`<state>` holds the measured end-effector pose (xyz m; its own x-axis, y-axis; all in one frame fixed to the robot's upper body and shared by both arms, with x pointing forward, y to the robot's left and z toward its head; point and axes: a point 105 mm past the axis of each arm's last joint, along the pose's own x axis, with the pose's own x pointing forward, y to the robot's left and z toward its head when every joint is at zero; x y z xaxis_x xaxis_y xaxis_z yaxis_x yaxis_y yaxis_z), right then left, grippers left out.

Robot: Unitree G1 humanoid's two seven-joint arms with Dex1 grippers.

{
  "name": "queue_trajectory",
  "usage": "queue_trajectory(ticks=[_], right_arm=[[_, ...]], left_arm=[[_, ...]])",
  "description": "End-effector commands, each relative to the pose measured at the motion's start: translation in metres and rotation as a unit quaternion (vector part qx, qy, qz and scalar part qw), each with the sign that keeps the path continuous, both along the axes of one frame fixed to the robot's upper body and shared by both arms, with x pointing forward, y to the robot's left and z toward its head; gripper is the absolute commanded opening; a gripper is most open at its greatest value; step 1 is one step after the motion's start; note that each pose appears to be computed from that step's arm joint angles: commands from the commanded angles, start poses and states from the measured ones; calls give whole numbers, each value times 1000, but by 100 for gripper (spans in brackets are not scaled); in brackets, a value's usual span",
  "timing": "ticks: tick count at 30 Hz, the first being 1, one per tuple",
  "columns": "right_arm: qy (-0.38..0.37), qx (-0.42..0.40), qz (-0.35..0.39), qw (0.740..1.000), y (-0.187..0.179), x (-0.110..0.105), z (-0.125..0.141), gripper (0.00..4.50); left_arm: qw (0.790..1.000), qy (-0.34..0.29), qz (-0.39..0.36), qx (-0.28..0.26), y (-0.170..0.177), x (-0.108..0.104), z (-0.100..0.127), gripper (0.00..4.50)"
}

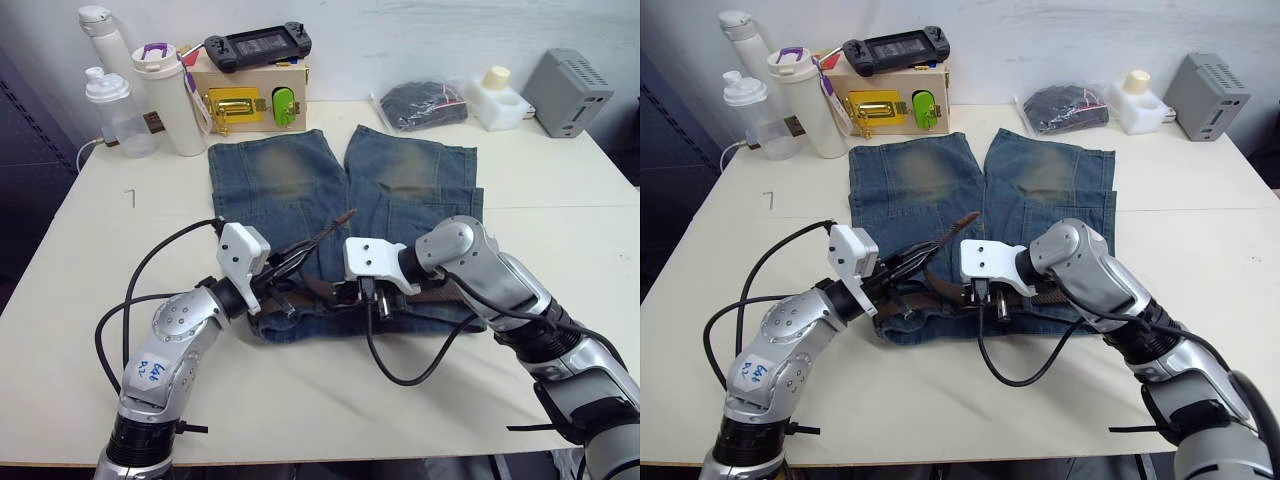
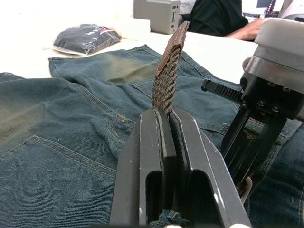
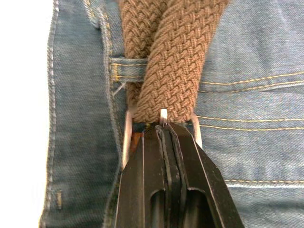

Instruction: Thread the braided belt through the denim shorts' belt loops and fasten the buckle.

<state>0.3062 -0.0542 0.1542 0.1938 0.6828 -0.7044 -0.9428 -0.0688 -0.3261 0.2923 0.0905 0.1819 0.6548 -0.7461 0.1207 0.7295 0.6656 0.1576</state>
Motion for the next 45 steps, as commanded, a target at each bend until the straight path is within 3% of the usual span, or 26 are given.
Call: queue_trajectory(ticks=[1,11,16,23,28,36,45], right_arm=[[22,-16,29,999,8,-14,-15,4],[10,-38,6,999,9,1,-29,4],[60,-100,38,992,6,-7,-48,4],[75,-151,48,985,9,3,-60,4],[83,-160,76,981,23,-4,-66,4],[98,-184,110,972,39,-24,-103,4],[112,-189,127,967,46,-35,-117,4]], left_arm=[[1000,-26,-1,-2,-1,-2,10,0],[1000,-28,-3,-2,-2,-2,12,0],[999,-34,-16,-3,-7,-1,16,0],[997,-53,-52,8,-14,2,28,0],[992,-71,-94,34,-17,6,36,0],[970,-119,-187,104,-18,26,64,0],[932,-181,-282,138,-48,31,105,0]])
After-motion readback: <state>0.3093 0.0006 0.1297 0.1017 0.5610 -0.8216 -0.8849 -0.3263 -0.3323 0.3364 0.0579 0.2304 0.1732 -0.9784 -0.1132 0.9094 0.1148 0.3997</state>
